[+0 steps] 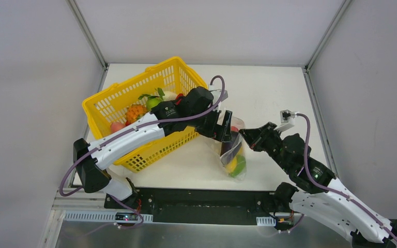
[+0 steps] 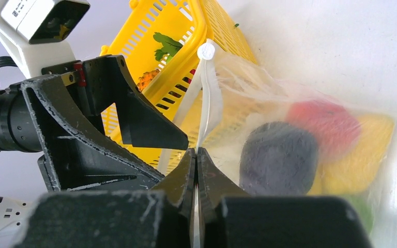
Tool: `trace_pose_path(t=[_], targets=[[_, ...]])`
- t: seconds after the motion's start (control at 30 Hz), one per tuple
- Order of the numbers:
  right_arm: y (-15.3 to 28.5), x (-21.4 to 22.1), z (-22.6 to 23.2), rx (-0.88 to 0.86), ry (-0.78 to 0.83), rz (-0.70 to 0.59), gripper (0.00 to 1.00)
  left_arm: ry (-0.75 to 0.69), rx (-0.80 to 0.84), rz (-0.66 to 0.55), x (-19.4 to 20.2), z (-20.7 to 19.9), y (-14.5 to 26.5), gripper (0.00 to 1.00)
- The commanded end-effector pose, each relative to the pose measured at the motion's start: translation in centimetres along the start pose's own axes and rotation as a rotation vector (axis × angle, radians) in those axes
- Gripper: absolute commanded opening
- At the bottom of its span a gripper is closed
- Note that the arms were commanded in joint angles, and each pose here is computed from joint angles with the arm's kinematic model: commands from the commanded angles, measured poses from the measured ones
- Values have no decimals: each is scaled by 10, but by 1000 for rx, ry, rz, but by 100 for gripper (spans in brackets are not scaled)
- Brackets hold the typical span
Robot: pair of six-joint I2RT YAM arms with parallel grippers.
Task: Place the food in the zip-top bag and seal the zipper
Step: Place the fake vegetable in the zipper food storage bag, then pick up the fake fruit from the bin.
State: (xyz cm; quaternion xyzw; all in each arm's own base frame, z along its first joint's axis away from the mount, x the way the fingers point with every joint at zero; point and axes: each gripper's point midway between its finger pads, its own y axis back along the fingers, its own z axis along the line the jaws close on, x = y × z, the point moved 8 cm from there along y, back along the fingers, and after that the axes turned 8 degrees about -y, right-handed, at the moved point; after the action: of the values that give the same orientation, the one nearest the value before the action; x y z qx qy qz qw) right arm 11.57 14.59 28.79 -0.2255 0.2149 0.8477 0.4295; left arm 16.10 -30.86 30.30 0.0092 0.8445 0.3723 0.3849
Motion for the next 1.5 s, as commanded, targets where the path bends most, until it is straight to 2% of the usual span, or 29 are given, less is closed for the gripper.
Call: trace_pose_path(t=[0.0, 0.13, 0.33, 0.53, 0.83, 0.97, 1.13, 1.47], targets=[[2, -11, 13, -58, -30, -59, 0, -51, 33, -69, -11, -11, 19, 85], [3, -10, 14, -70, -22, -48, 0, -72, 11, -108, -12, -10, 30, 85], [3, 1, 25, -187, 29, 61, 0, -87, -111, -185, -9, 3, 54, 87], [-2, 1, 20, -120, 42, 61, 0, -97, -317, -262, -5, 23, 86, 99], [4, -3, 16, -117, 31, 18, 0, -72, -578, -234, 6, 69, 126, 99], [5, -4, 16, -116, 29, 11, 0, 17, -590, -245, 6, 96, 137, 99], [2, -2, 15, -103, 23, 20, 0, 35, -552, -174, 4, 120, 122, 99], [6, -3, 15, -102, 10, 22, 0, 60, -377, -1, -9, 151, 52, 99]])
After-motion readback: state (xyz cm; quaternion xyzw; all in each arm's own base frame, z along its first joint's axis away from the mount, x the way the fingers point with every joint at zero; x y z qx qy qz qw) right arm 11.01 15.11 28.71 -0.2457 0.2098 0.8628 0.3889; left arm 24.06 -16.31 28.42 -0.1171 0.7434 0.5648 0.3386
